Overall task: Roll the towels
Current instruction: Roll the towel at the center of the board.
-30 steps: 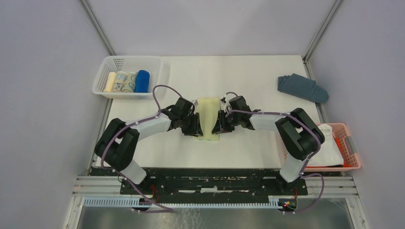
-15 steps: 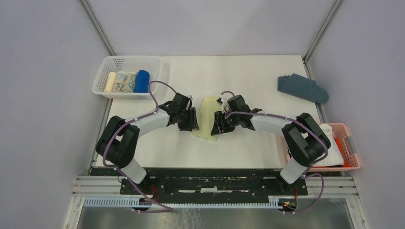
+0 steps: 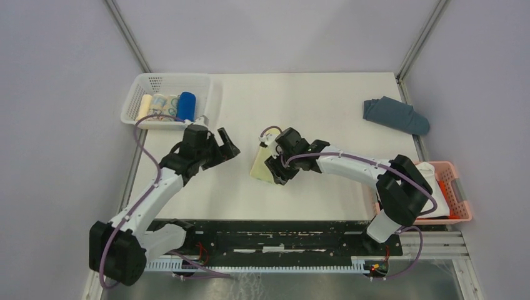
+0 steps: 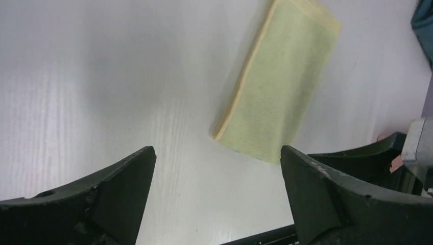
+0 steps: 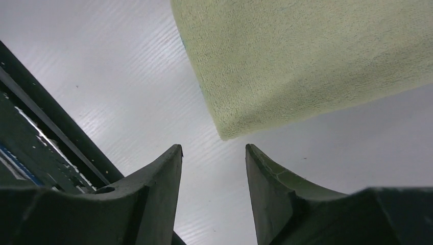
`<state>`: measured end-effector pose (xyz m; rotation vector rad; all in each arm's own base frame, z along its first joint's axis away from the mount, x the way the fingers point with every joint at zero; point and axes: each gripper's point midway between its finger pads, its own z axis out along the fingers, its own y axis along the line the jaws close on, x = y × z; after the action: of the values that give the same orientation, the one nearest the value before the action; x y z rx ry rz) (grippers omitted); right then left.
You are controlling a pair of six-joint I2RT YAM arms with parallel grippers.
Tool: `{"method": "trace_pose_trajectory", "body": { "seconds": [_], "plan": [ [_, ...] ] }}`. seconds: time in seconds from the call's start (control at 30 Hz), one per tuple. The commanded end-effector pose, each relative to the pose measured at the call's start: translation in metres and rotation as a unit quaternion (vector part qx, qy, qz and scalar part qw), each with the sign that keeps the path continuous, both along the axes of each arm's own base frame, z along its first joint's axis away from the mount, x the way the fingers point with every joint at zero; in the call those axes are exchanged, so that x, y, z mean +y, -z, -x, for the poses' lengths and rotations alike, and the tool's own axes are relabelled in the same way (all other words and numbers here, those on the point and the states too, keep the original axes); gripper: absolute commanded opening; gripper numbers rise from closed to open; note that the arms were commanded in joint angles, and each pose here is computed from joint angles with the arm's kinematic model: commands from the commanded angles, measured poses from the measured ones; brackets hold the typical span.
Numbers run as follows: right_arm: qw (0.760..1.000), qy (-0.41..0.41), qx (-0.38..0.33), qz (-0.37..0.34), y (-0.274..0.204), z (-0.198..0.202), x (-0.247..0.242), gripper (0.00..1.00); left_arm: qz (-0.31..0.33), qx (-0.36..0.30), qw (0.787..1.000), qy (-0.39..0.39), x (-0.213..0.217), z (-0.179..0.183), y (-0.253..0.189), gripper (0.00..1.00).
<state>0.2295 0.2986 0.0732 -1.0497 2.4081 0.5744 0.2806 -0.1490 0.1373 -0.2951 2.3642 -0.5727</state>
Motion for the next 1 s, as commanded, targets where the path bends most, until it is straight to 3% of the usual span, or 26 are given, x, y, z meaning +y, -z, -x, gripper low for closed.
{"method": "trace_pose_trajectory", "body": {
  "seconds": [0.0,0.17,0.67,0.77,0.97],
  "plan": [
    [0.995,-0.044,-0.058,0.068,-0.001,-0.007,-0.002,0.57,0.044,0.015,0.995,-0.087,0.03,0.019,0.002,0.99],
    [0.99,-0.069,-0.077,0.094,0.006,-0.008,0.008,0.54,0.059,0.021,0.989,-0.135,0.046,0.032,0.007,0.99],
    [0.966,-0.107,-0.088,0.22,0.065,-0.004,0.001,0.46,0.101,0.095,0.981,-0.137,0.029,0.039,0.048,0.95],
    [0.964,-0.103,-0.086,0.231,0.069,-0.004,0.0,0.39,0.114,0.116,0.977,-0.135,0.023,0.039,0.054,0.94],
    [0.98,-0.102,-0.064,0.156,0.051,0.005,0.026,0.07,0.151,0.136,0.97,-0.137,0.009,0.033,0.058,0.92]
  ]
}}
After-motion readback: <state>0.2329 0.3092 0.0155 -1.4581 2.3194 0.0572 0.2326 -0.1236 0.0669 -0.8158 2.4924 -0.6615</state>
